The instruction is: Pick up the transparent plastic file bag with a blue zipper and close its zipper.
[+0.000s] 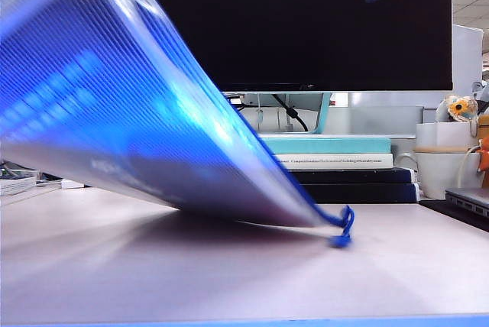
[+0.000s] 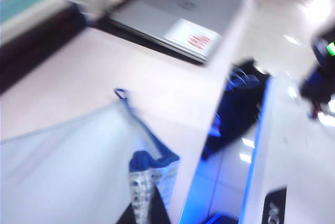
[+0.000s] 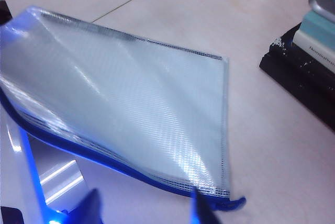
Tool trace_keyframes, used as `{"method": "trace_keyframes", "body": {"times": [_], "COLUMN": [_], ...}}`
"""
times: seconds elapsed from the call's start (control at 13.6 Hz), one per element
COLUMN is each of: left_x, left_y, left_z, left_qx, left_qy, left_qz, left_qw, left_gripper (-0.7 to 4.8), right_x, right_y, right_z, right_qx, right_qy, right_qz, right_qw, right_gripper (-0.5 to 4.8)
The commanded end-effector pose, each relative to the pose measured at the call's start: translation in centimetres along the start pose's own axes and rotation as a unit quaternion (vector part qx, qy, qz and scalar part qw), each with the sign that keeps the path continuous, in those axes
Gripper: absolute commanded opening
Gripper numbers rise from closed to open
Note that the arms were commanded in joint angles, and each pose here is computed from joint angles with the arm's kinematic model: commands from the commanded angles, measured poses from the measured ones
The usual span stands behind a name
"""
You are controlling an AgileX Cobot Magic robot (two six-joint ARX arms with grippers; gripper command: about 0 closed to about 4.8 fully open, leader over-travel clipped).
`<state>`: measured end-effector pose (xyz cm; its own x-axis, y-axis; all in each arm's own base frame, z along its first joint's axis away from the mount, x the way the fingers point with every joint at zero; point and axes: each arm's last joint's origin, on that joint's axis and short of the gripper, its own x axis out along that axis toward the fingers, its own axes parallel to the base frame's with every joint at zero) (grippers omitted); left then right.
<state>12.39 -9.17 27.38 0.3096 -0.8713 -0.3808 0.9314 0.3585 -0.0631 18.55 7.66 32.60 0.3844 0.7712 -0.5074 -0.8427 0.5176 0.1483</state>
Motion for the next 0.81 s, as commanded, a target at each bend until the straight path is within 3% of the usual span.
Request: {"method": "trace_keyframes", "body": {"times": [0.07,0.15,0.22,0.29,0.37,0.44,0.51,0.59,0.66,0.73,0.81], "left_x": [1.6,1.4,1.3,0.9,0.3,-2.1,-4.3,-8.5,-8.7,-9.0,-8.4], "left_y": [1.3,1.9,2.1,2.4,2.3,1.3,0.0,-3.0,-3.2,-3.7,-3.6], "left_z": [-1.6,-1.8,-1.7,-1.1,-0.3,1.6,2.2,1.7,1.5,0.4,-1.1], "left_qx": [-0.004,-0.023,-0.02,-0.055,-0.063,-0.037,-0.02,0.024,0.028,0.037,0.02], "left_qy": [0.093,0.121,0.125,0.119,0.104,0.03,-0.025,-0.09,-0.097,-0.109,-0.11], "left_qz": [0.059,0.163,0.193,0.267,0.291,0.352,0.398,0.45,0.452,0.457,0.453], "left_qw": [0.994,0.979,0.973,0.955,0.949,0.935,0.917,0.888,0.887,0.882,0.884], "left_gripper": [-0.06,0.6,1.74,4.18,4.16,3.88,3.05,1.48,1.43,1.42,1.16], "right_x": [-0.8,-0.8,-0.8,-0.8,-0.9,-2.0,-3.8,-9.3,-9.8,-11.0,-11.9], "right_y": [-0.2,-0.2,-0.2,-0.3,-0.2,0.5,1.0,3.2,3.4,4.0,4.7], "right_z": [0.0,-0.1,0.0,0.1,0.2,0.8,1.4,1.9,1.8,1.3,0.4], "right_qx": [0.005,0.007,0.005,0.015,0.026,0.026,0.019,-0.008,-0.013,-0.03,-0.032], "right_qy": [-0.005,-0.003,-0.004,-0.012,-0.014,-0.053,-0.101,-0.214,-0.224,-0.258,-0.3], "right_qz": [-0.021,-0.021,-0.022,-0.025,-0.024,-0.024,-0.083,-0.281,-0.293,-0.325,-0.357], "right_qw": [1.0,1.0,1.0,1.0,0.999,0.998,0.991,0.936,0.929,0.909,0.884], "right_gripper": [2.17,2.16,2.16,2.16,2.15,1.98,1.63,0.37,0.26,0.07,0.07]}}
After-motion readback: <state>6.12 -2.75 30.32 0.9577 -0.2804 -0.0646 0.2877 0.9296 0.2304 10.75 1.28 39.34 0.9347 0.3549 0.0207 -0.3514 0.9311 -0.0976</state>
